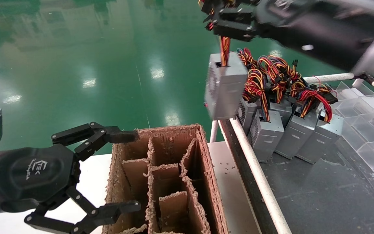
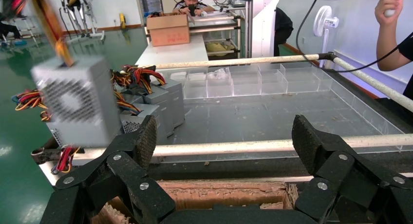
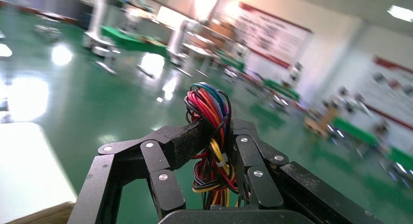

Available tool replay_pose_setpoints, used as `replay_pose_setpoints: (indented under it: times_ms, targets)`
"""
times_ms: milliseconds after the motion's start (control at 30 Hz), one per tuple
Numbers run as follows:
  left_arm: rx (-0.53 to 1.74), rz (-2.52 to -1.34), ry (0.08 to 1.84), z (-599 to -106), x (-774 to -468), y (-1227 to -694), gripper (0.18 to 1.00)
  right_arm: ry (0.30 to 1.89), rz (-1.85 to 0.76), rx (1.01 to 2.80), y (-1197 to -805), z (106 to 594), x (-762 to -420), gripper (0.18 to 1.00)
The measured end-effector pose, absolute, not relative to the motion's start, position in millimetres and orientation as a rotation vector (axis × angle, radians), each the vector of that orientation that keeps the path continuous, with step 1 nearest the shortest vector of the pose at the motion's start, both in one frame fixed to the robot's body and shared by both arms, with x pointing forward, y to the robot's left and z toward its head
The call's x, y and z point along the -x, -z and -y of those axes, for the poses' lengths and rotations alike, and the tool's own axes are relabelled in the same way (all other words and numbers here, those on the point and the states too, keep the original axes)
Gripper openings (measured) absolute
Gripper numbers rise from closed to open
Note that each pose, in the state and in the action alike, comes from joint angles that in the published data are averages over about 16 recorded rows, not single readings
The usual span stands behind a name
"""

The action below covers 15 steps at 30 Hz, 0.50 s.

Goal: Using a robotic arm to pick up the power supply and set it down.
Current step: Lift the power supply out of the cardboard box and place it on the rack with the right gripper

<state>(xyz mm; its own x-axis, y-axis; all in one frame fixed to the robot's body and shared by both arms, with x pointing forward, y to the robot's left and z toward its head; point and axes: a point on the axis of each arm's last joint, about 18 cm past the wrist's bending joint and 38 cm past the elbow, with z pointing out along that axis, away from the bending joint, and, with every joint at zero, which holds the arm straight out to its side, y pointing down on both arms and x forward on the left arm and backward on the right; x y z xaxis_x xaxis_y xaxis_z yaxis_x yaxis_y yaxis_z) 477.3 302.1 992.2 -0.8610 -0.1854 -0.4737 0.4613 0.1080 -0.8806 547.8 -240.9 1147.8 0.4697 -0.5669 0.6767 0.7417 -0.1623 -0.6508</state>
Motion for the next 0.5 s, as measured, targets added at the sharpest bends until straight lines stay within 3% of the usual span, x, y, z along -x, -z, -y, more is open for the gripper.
replay_pose_setpoints:
  times_ms: [500]
  targets:
    - [-0.268, -1.919, 1.803, -302, -477, -992, 1.001, 1.08, 0.306, 1.399, -1144, 313, -462, 0.19]
